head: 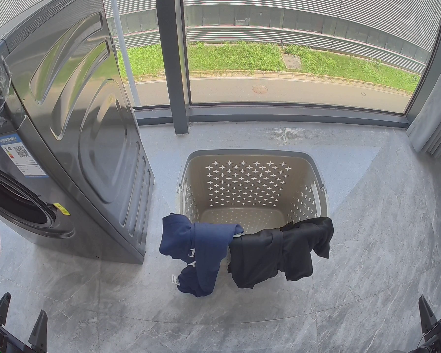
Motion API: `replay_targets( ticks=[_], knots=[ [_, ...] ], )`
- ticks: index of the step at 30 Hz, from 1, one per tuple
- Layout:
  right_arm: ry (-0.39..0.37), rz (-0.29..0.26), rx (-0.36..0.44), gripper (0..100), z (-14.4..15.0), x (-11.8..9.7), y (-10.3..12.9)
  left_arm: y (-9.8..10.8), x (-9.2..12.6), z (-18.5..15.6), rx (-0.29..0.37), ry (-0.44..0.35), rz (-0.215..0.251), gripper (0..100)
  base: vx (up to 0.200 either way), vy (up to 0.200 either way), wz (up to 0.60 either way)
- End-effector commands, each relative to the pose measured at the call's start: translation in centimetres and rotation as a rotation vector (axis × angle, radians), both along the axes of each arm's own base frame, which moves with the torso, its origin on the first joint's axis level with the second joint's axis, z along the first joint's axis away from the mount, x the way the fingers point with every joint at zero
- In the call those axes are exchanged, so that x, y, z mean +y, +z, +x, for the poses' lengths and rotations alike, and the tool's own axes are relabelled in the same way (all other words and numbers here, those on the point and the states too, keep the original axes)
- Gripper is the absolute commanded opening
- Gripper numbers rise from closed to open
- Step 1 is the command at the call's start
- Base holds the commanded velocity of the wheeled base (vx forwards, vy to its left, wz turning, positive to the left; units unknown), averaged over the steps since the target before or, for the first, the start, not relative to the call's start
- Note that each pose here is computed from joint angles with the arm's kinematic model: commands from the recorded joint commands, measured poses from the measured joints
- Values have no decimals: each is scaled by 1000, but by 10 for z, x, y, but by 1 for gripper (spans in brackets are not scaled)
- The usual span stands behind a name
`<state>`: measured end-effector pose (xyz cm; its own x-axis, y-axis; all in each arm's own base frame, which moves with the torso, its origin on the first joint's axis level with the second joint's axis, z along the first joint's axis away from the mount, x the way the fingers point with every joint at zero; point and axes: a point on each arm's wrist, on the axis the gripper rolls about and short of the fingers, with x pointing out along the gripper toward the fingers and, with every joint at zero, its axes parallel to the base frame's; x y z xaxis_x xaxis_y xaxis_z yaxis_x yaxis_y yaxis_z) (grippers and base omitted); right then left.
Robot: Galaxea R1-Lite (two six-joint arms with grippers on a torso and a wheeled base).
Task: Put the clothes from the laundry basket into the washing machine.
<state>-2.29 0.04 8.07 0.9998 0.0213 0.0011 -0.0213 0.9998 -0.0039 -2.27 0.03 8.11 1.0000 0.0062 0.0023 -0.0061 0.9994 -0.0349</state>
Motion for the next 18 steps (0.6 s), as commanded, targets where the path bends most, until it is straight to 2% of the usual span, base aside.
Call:
replay_targets(
  ticks=[1, 3, 4, 6, 7, 8, 10, 12, 14, 16, 18],
  knots=[
    [0, 1, 1, 100, 0, 0, -5, -5, 0, 0, 1, 0, 0, 100, 0, 0, 0],
    [0, -1, -2, 100, 0, 0, -5, -5, 0, 0, -1, 0, 0, 100, 0, 0, 0],
    [3, -5, -50, 100, -2, 0, 4, -5, 0, 0, -1, 0, 0, 100, 0, 0, 0],
    [-8, -2, -178, 100, -13, 0, 38, -5, 0, 0, 1, 0, 0, 100, 0, 0, 0],
    [-3, 2, -206, 100, -16, 0, 49, -5, 0, 0, 1, 0, 0, 100, 0, 0, 0],
    [7, 3, -194, 100, -15, 0, 61, -5, 0, 0, -1, 0, 1, 100, 0, 0, 0],
    [28, 13, -95, 100, -4, 0, 65, -5, 0, 0, -1, 0, 0, 100, 0, 0, 0],
    [81, 51, 64, 100, 16, 1, 62, -5, 0, 0, 1, -2, 0, 100, 0, 0, 0],
    [122, 74, 189, 100, 35, 2, 61, -5, 0, 0, 1, -2, 1, 100, -100, 0, 0],
    [136, 77, 273, 100, 54, 4, 64, -5, 0, 0, -1, 0, 0, 100, -200, 0, 0],
    [143, 77, 313, 100, 78, 7, 71, -5, 0, 0, -1, 2, 1, 100, -200, 0, 0]
  ],
)
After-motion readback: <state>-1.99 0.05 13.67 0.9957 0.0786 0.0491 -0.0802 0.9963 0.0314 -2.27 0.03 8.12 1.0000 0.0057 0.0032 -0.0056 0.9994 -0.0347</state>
